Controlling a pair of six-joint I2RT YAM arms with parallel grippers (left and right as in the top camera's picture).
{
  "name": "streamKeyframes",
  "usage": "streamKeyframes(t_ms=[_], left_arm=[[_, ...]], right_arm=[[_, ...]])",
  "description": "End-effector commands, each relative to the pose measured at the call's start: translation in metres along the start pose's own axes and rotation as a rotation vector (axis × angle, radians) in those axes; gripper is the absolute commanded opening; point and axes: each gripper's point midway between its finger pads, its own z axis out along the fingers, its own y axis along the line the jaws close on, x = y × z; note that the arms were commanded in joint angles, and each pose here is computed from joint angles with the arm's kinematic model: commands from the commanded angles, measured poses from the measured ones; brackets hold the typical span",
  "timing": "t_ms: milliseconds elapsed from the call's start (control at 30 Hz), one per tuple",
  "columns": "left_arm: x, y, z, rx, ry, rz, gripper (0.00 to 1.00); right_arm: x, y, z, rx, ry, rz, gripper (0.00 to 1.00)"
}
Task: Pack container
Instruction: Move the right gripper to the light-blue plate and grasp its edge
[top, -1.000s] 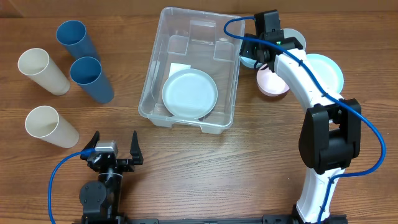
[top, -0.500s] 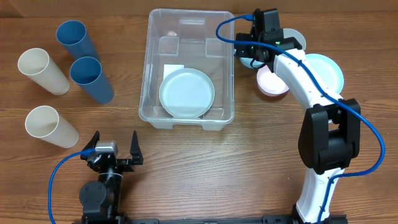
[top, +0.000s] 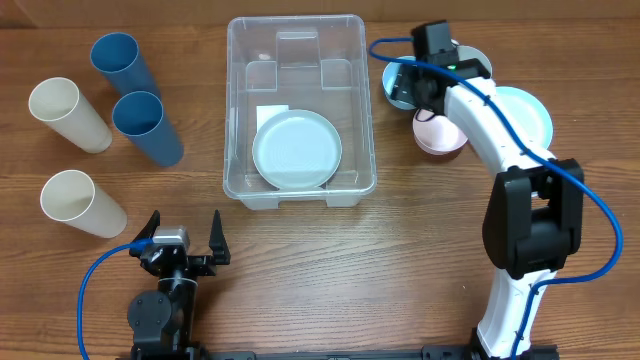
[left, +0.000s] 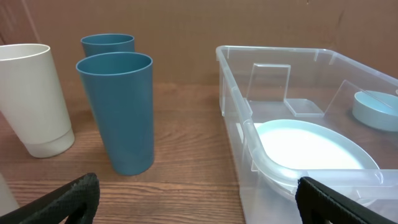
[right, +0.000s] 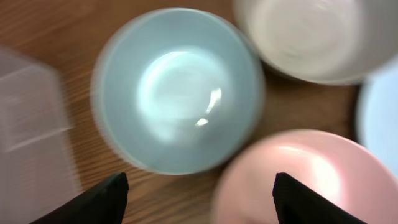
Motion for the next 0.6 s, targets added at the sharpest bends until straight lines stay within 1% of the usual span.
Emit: streamKeyframes(t_ms=[0,100,133,200,333,433,567], left_arm=[[0.0,0.002,0.0,-0.008,-0.006,0.022,1.0],[0.0,0.002,0.0,-0.007,-0.006,0.022,1.0],[0.0,0.002,0.0,-0.008,-0.006,0.022,1.0],[0.0,0.002,0.0,-0.008,-0.006,0.022,1.0],[0.0,0.002,0.0,-0.007,-0.006,0.022,1.0],[0.0,0.002,0.0,-0.008,-0.005,0.022,1.0],[0.0,0.002,0.0,-0.007,-0.006,0.022,1.0]], right_arm=[[-0.024,-0.059,-0.012,0.126,-0.019,0.232,0.83],[-0.015,-0.122,-0.013,0.201,0.085,0.417,0.9],[-0.011,-0.151,-0.015,0.225,0.128,0.508,0.92],[-0.007,-0.203,-0.018,0.242,0.185,0.651,0.93],[0.003,-0.254,-0.019,0.289,0.207,0.746,0.91],[0.012,-0.262,-0.01,0.309,0.212,0.747,0.86],[0.031,-0.265,0.005,0.319,0.231,0.746,0.75]])
